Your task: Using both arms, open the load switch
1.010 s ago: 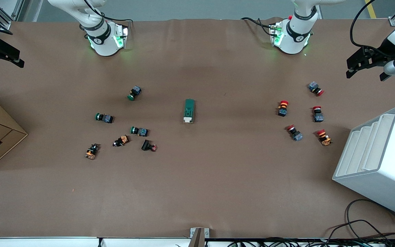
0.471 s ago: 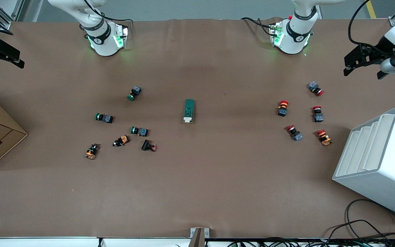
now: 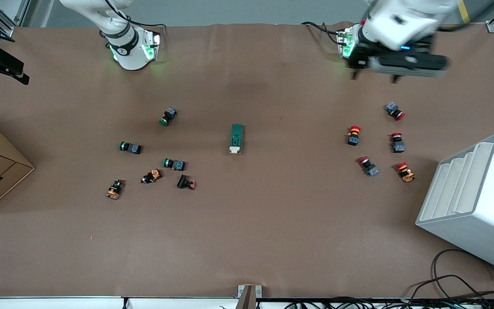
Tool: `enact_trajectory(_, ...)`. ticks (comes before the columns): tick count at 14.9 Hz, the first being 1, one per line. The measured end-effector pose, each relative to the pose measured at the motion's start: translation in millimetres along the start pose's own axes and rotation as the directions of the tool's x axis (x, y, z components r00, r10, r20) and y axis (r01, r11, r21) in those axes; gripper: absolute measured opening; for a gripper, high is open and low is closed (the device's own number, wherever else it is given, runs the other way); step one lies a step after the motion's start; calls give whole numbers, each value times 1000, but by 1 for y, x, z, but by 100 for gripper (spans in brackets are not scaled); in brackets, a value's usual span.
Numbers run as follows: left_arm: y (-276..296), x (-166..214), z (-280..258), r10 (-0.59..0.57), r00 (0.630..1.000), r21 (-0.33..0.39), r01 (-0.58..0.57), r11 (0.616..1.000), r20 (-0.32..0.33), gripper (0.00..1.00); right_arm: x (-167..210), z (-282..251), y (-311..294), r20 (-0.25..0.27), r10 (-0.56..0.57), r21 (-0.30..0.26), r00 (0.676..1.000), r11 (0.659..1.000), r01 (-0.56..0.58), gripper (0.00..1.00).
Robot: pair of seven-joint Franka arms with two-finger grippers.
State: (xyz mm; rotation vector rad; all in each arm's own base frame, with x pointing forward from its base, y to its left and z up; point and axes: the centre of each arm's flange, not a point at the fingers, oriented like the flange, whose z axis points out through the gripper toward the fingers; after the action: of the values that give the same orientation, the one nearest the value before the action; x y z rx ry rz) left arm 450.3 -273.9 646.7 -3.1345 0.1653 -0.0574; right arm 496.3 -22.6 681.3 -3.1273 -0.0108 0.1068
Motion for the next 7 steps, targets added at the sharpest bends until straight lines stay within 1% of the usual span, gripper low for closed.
enact_trajectory(2, 63, -22, 19, -66, 997, -16, 66, 998, -31, 100, 0, 0, 4, 0, 8, 1, 1000, 1000, -8, 100)
enact_trajectory(4, 118, -48, 45, -147, 988, -36, 145, 989, -46, 100, 1, 2, 7, 5, 15, 2, 1000, 1000, -15, 100)
enact_trajectory(7, 175, -83, 89, -209, 972, -21, 208, 978, -104, 100, 13, 20, 8, 41, 17, 2, 999, 1000, -17, 100)
